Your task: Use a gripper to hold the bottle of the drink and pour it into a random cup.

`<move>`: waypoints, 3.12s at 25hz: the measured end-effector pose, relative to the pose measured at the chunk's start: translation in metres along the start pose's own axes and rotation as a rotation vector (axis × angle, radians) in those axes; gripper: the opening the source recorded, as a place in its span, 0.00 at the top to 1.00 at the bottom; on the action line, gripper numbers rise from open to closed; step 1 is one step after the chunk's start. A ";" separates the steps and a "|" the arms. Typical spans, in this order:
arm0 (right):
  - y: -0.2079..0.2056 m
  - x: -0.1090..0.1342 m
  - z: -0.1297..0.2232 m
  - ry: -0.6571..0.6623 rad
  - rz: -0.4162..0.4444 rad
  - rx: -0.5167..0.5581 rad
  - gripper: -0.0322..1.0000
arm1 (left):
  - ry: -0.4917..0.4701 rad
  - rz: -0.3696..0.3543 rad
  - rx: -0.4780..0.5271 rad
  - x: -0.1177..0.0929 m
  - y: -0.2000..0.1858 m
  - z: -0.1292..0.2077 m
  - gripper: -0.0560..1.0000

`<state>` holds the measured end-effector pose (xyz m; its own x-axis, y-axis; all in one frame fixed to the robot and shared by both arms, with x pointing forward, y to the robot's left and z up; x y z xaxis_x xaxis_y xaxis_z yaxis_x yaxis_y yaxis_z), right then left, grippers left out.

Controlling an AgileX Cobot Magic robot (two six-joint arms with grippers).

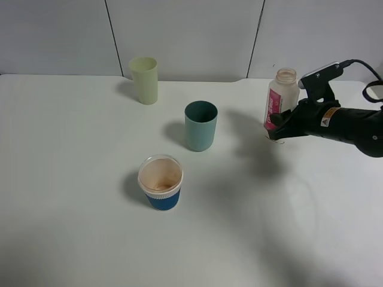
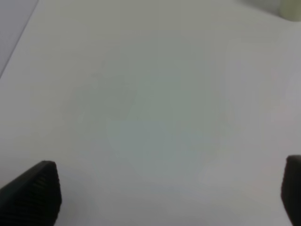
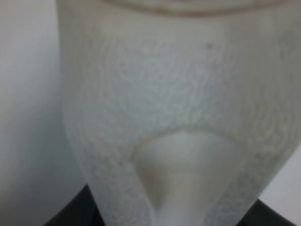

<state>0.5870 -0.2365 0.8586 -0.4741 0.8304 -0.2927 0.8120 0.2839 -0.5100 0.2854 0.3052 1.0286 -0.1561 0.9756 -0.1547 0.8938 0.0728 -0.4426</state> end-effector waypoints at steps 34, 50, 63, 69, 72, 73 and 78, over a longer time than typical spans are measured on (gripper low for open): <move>0.010 0.007 0.013 0.029 -0.021 0.003 0.17 | -0.001 0.000 0.000 0.000 0.000 0.000 0.07; -0.045 -0.018 -0.036 0.125 0.066 0.029 0.02 | -0.001 0.000 0.000 0.000 0.000 0.000 0.07; -0.172 -0.052 -0.112 0.074 0.298 -0.191 0.02 | -0.001 0.000 0.000 0.000 0.000 0.000 0.07; -0.237 -0.068 -0.101 0.102 0.468 -0.148 0.02 | -0.001 0.000 0.000 0.000 0.000 0.000 0.07; -0.265 -0.064 -0.100 0.114 0.514 -0.166 0.02 | -0.001 0.000 0.000 0.000 0.000 0.000 0.07; -0.275 -0.061 -0.101 0.131 0.523 -0.187 0.02 | -0.001 0.000 0.000 0.000 0.000 0.000 0.07; -0.321 -0.042 -0.094 0.223 0.550 -0.267 0.02 | -0.001 0.000 0.000 0.000 0.000 0.000 0.07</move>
<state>0.3779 -0.3171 1.1111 0.0935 0.9600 -0.2640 0.9864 -0.1253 -0.1062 0.2854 0.3052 1.0286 -0.1564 0.9754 -0.1554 0.8938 0.0728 -0.4426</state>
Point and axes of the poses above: a point on each arm's last joint axis where the gripper is mounted, y pointing out along that axis toward the gripper, x along the wrist's bending axis when the last joint is at zero, z = x × y, the point moved 6 cm from there along y, pointing out along that axis toward the gripper, and after that the axes turned 9 degrees about -y, right-handed, at the moved point
